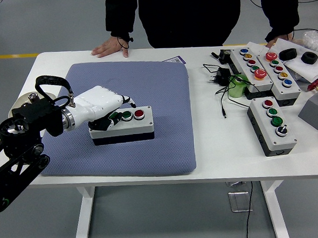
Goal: Pick up the button,place it on the desk,press the button,press the button
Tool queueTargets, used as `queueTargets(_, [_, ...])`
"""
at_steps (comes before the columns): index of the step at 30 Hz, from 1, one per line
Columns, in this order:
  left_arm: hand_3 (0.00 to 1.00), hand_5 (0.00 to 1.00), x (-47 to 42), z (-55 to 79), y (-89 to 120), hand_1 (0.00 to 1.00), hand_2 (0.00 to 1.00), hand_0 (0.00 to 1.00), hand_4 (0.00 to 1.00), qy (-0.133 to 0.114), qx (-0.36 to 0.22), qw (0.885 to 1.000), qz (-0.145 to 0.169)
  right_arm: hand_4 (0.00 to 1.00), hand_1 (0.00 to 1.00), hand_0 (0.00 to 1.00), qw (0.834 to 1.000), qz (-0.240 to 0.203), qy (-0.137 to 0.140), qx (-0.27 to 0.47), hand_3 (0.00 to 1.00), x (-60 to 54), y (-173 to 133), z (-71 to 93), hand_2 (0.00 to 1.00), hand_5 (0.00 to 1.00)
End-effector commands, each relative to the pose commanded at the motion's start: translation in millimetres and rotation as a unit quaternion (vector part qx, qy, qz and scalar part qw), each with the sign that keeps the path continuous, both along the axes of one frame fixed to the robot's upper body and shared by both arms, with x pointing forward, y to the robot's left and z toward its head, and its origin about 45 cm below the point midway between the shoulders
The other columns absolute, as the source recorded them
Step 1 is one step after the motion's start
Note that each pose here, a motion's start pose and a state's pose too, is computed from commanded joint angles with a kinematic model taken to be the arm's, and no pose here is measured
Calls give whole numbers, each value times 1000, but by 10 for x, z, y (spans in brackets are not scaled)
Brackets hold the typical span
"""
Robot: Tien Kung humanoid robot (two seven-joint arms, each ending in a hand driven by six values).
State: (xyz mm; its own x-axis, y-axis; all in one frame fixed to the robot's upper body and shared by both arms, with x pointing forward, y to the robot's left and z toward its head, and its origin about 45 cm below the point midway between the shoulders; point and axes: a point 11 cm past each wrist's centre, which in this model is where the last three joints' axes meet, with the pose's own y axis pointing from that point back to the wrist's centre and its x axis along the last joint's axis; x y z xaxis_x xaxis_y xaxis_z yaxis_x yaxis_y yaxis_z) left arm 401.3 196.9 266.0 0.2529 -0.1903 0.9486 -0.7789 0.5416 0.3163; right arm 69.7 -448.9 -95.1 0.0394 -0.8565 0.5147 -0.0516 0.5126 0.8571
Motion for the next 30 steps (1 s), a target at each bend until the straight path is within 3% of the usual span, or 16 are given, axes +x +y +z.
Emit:
queueTargets(8, [751, 2, 74, -39, -59, 4, 91, 23, 179, 4, 12, 1000, -2, 180, 701, 748, 1000, 0, -1, 0, 582, 7, -2, 2, 712, 133])
queueTargets(24, [746, 2, 51, -282, -121, 2, 88, 15, 130, 34, 58, 998, -12, 180, 701, 749, 1000, 0, 0, 0, 582, 0, -1, 0, 712, 133])
queueTargets(30, [744, 2, 39, -279, -142, 2, 87, 13, 103, 32, 54, 998, -12, 180, 702, 747, 1000, -1, 2, 0, 581, -14, 3, -3, 712, 133])
